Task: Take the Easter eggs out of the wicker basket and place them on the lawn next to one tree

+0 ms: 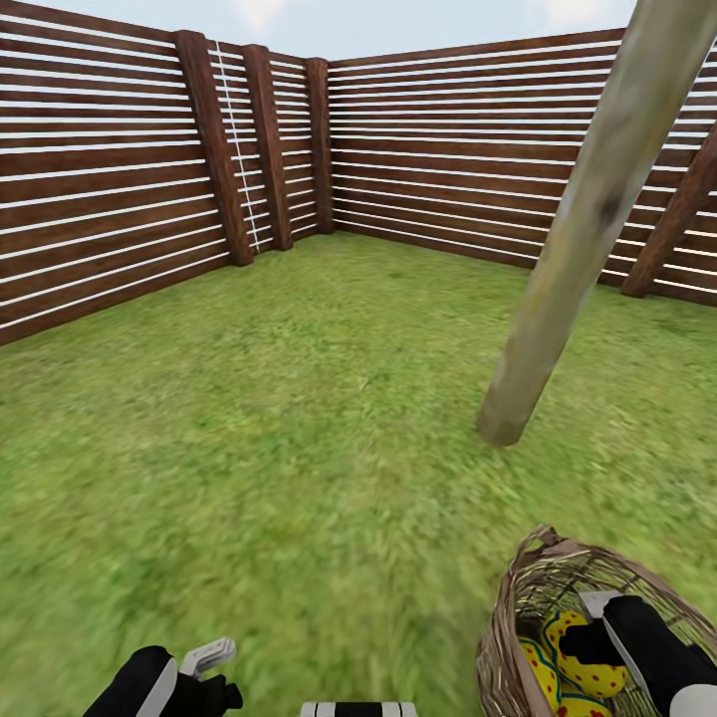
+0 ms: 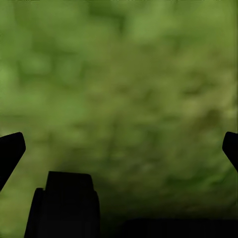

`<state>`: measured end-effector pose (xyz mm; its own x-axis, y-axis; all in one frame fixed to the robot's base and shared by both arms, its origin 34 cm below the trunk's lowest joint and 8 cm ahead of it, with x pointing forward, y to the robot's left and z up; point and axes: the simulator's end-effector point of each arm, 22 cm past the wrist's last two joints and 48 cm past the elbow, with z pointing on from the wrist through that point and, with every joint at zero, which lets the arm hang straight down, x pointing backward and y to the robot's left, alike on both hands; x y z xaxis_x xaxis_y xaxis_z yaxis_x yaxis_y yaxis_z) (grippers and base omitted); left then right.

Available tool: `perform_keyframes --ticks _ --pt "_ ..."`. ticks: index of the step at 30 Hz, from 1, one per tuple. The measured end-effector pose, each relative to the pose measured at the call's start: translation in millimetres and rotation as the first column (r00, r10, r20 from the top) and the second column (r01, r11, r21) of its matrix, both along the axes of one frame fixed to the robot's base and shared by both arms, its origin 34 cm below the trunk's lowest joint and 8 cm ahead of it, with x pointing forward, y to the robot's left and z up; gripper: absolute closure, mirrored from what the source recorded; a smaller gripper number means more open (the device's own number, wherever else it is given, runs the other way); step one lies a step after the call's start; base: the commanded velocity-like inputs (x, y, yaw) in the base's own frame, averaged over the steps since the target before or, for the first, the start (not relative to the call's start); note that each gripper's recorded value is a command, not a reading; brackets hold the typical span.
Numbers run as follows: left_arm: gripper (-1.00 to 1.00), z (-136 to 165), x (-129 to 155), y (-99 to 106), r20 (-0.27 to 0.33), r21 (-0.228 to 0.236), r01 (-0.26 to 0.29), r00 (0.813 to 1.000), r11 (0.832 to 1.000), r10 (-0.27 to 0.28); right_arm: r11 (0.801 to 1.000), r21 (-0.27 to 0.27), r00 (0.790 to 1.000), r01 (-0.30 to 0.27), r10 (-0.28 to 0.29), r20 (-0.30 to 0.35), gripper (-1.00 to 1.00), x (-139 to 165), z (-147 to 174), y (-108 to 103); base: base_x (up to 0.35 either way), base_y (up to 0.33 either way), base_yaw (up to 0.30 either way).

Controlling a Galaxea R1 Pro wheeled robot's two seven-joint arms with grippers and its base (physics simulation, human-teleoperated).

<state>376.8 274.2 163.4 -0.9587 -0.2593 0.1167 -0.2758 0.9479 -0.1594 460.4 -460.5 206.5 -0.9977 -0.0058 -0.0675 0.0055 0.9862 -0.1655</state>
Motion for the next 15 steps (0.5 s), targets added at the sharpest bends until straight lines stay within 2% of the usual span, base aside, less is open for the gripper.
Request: perform_keyframes --ticks 1,2,15 --pt "-1.00 0.0 0.2 -0.1 0.000 0.000 0.000 1.000 1.000 0.000 1.000 0.000 1.000 0.000 0.000 0.000 -1.00 0.3 0.1 0.0 0.000 0.000 0.000" --pt "-1.00 0.0 0.2 -0.1 0.000 0.000 0.000 1.000 1.000 0.000 1.000 0.000 1.000 -0.001 0.001 0.000 1.00 0.2 0.1 0.1 0.000 0.000 0.000" --pt "-1.00 -0.2 0.0 -2.6 0.000 -0.003 0.000 1.000 1.000 0.000 1.000 -0.002 1.000 -0.002 0.002 0.002 1.00 1.3 0.6 -0.4 0.000 0.000 0.000"
